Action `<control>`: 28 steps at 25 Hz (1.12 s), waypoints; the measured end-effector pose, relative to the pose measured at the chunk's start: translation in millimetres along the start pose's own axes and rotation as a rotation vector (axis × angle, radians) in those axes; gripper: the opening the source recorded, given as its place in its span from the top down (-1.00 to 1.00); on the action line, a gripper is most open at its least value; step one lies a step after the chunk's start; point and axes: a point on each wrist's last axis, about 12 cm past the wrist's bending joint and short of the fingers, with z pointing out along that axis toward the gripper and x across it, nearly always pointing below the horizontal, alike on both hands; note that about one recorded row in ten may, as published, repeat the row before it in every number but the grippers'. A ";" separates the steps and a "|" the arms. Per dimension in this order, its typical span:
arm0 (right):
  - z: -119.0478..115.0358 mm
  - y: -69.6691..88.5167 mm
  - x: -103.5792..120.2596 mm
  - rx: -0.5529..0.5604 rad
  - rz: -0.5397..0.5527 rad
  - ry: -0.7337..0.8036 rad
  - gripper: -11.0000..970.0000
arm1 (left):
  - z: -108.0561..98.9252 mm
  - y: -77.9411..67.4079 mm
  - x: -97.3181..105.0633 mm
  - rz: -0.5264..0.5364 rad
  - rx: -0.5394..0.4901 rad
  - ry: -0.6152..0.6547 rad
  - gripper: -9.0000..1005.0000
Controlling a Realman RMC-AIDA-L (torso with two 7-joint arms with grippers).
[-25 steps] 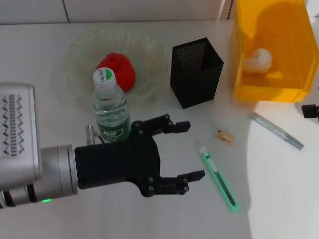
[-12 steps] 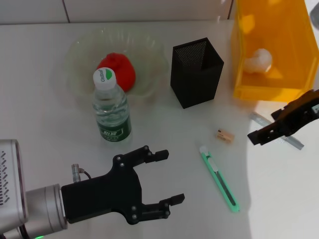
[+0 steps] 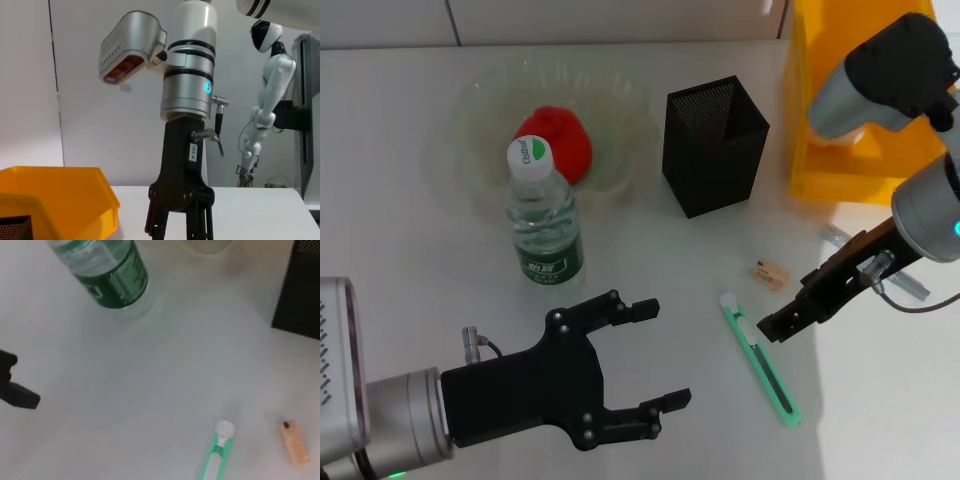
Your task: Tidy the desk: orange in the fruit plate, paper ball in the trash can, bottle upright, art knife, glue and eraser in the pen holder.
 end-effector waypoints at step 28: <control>42.5 5.9 -18.1 0.011 -0.037 0.088 -0.54 | -13.0 -2.7 9.3 -0.040 -0.033 0.021 -0.64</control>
